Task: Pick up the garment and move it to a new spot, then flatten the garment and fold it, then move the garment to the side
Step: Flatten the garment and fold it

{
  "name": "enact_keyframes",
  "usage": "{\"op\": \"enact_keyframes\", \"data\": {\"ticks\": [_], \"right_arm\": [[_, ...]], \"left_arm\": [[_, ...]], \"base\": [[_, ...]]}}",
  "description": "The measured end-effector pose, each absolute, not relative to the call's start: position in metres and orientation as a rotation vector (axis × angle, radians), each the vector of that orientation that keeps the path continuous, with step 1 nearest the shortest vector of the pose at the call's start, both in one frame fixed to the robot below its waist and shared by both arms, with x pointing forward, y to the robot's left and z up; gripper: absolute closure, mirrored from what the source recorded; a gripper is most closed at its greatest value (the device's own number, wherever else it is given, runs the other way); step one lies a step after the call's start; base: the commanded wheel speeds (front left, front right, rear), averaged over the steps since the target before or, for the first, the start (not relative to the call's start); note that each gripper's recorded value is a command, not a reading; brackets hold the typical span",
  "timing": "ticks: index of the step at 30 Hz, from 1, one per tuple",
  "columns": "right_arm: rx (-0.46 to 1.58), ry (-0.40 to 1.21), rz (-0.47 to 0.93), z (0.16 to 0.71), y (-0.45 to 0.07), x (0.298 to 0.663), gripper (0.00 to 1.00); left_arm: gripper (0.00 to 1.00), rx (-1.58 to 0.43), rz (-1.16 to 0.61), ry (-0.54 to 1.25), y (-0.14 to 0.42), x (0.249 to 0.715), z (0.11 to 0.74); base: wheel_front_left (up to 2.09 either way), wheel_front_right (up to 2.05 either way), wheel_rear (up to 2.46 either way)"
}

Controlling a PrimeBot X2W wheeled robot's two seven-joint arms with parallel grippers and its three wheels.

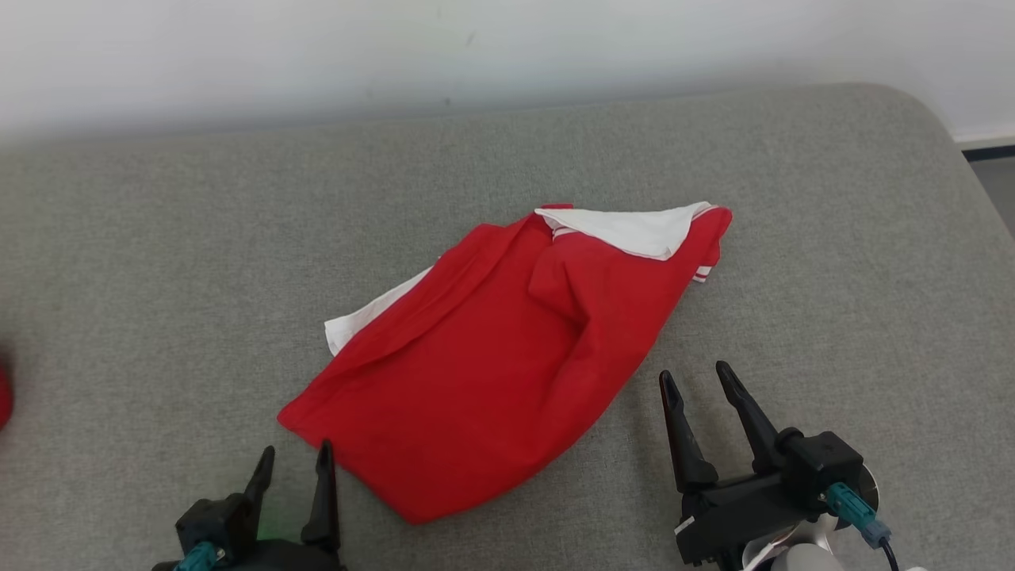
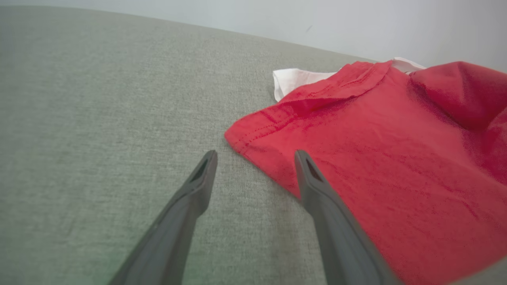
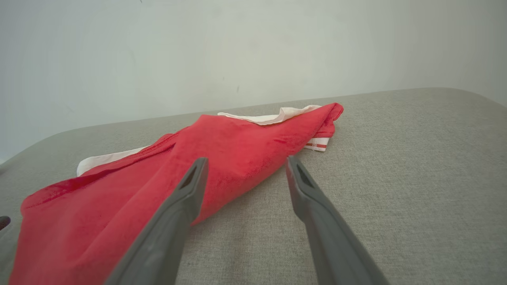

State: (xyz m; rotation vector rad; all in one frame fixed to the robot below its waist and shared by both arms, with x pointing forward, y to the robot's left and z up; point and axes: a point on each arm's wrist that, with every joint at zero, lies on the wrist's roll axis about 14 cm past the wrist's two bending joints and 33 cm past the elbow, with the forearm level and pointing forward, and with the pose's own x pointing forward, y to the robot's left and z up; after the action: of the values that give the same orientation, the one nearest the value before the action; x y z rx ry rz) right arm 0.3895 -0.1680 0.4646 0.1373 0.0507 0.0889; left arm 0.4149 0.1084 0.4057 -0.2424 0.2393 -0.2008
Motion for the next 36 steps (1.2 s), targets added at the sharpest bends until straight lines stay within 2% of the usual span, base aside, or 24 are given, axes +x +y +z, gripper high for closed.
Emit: {"op": "enact_keyframes", "data": {"ticks": [9, 10, 12, 13, 22, 36], "right_arm": [[0.131, 0.078, 0.065, 0.454, -0.177, 0.397, 0.0], [0.13, 0.083, 0.064, 0.452, -0.177, 0.398, 0.0], [0.13, 0.088, 0.067, 0.45, -0.176, 0.399, 0.0], [0.13, 0.089, 0.07, 0.45, -0.175, 0.399, 0.0], [0.137, 0.069, 0.078, 0.457, -0.172, 0.402, 0.0], [0.168, 0.04, 0.073, 0.469, -0.172, 0.387, 0.0]], "left_arm": [[0.0, -0.31, -0.214, 0.315, 0.093, 0.431, 0.381], [0.09, -0.312, -0.216, 0.315, 0.093, 0.433, 0.381], [0.85, -0.314, -0.218, 0.314, 0.092, 0.434, 0.381], [1.0, -0.312, -0.22, 0.312, 0.092, 0.435, 0.382], [1.0, -0.261, -0.298, 0.22, 0.077, 0.44, 0.412], [1.0, -0.18, -0.729, -0.238, -0.039, 0.443, 0.58]], "base": [[0.0, 0.0, 0.0], [0.0, 0.0, 0.0], [0.0, 0.0, 0.0], [0.0, 0.0, 0.0], [0.0, 0.0, 0.0], [0.0, 0.0, 0.0]]}}
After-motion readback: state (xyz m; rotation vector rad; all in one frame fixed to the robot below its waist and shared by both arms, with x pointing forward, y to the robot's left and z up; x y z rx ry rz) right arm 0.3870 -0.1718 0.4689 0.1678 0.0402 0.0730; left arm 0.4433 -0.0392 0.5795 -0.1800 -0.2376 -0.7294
